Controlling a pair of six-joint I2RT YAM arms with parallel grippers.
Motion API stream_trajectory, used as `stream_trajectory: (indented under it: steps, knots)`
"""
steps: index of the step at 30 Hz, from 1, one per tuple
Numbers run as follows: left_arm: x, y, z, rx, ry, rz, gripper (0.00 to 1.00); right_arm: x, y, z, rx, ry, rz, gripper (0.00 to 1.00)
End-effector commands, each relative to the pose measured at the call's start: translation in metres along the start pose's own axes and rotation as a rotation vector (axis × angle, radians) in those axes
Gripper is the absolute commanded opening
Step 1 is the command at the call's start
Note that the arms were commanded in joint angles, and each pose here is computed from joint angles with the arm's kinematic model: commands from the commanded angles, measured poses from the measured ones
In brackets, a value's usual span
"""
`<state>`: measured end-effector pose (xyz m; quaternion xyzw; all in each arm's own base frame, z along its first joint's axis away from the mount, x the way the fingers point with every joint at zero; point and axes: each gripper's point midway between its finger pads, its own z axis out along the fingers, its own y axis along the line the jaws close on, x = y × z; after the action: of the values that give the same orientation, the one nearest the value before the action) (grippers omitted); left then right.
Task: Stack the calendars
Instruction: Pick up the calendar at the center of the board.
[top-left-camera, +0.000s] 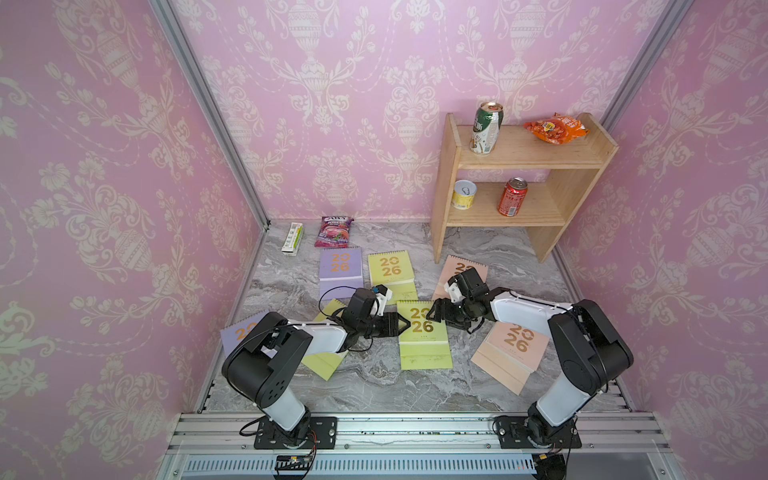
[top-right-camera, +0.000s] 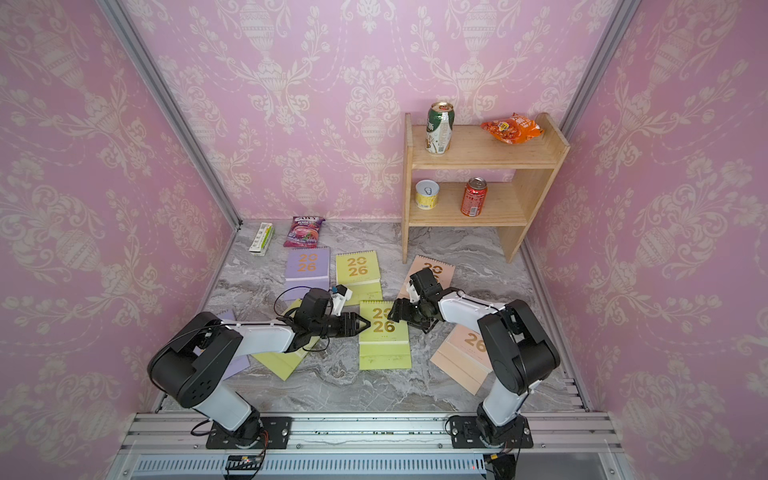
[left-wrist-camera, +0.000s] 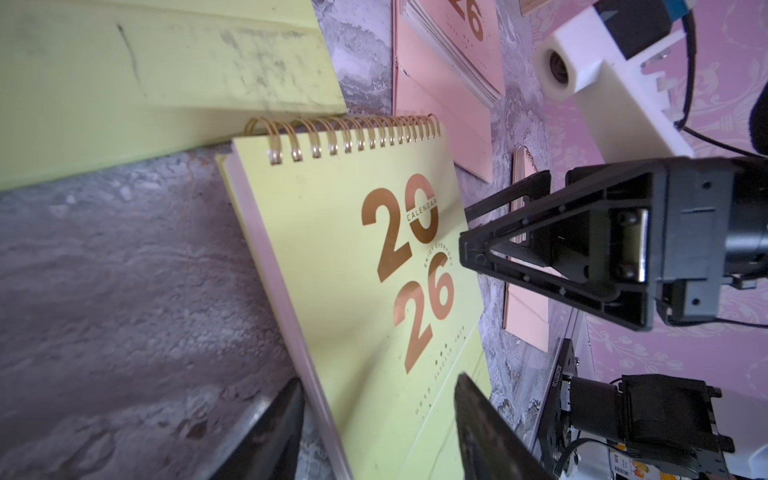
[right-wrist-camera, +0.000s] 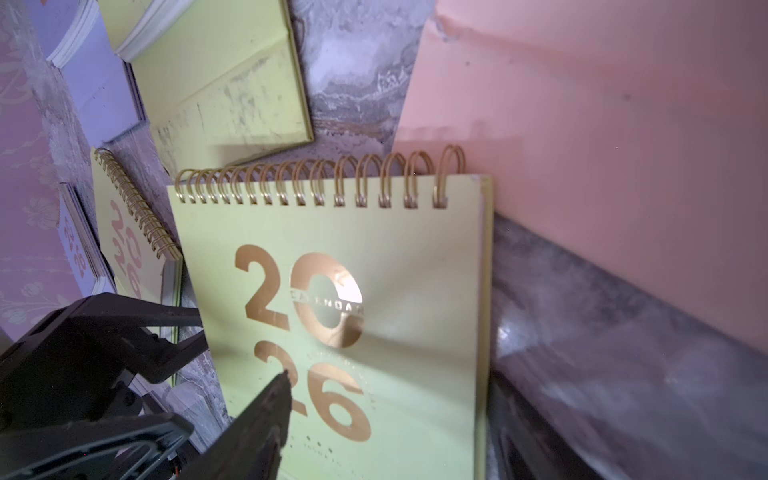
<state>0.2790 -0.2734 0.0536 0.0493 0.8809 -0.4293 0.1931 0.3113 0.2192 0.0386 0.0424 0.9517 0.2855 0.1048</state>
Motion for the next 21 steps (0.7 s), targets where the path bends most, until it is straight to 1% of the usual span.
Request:
stream_trajectory:
  steps: [1, 14, 18, 21]
  knots:
    - [-0.009, -0.041, -0.007, 0.163, -0.021, 0.054, 0.58, 0.006, 0.01, 0.01, -0.063, 0.047, -0.055, 0.74]
    - [-0.017, -0.059, -0.017, 0.226, -0.067, 0.075, 0.58, 0.007, 0.014, 0.013, -0.13, 0.073, -0.065, 0.73]
    - [-0.017, -0.058, -0.015, 0.225, -0.062, 0.073, 0.59, 0.009, 0.015, 0.013, -0.141, 0.08, -0.072, 0.72]
    - [-0.016, -0.058, -0.014, 0.235, -0.057, 0.066, 0.57, 0.009, 0.017, 0.013, -0.152, 0.083, -0.08, 0.72]
